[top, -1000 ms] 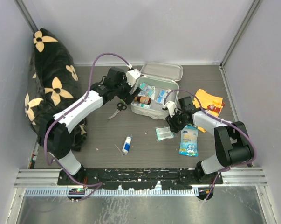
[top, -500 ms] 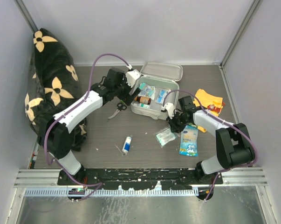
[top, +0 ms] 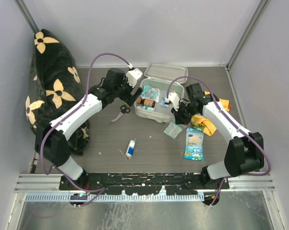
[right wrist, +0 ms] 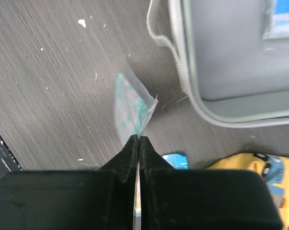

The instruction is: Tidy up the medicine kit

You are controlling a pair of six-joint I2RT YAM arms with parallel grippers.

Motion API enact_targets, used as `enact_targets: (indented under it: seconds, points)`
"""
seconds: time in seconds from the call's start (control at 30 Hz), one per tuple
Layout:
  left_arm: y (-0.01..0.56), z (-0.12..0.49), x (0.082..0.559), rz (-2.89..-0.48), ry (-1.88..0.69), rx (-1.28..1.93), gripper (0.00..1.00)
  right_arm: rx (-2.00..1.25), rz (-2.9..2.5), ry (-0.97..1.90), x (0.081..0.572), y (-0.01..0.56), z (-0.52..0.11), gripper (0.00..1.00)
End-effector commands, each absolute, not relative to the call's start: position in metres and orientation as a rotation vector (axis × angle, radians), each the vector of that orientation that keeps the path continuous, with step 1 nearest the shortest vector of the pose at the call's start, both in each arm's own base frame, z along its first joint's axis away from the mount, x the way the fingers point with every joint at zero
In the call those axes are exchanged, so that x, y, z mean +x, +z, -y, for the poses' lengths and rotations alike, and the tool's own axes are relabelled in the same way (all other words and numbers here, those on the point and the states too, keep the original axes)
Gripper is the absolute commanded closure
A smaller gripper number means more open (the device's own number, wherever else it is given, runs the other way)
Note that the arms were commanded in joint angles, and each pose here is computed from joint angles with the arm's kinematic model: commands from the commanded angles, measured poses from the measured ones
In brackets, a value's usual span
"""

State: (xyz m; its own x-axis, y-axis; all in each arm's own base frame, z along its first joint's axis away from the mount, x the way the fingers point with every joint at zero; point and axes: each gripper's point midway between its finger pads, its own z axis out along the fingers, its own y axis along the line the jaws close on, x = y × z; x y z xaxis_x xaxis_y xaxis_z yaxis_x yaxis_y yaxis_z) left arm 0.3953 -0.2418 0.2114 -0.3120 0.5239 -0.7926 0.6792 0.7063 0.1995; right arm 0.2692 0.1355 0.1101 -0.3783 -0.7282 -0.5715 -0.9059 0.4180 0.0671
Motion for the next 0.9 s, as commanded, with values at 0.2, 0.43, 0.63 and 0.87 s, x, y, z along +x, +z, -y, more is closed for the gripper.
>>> enact_targets:
  seconds: [0.2,0.43,0.63,0.87]
  points:
    - [0.249,0.233,0.403,-1.879,-0.188,0.870,0.02,-1.262,-1.997,0.589,0.306,0.207,-0.171,0.99]
    - [0.256,0.227,0.403,-1.873,-0.187,0.841,0.02,-1.021,-1.919,0.589,0.355,0.255,-0.189,0.99]
    - [0.267,0.213,0.410,-1.873,-0.158,0.749,0.02,-0.780,-1.891,0.563,0.399,0.278,-0.193,0.99]
    - [0.270,0.202,0.416,-1.881,-0.140,0.693,0.02,-0.516,-1.904,0.450,0.445,0.270,-0.180,0.99]
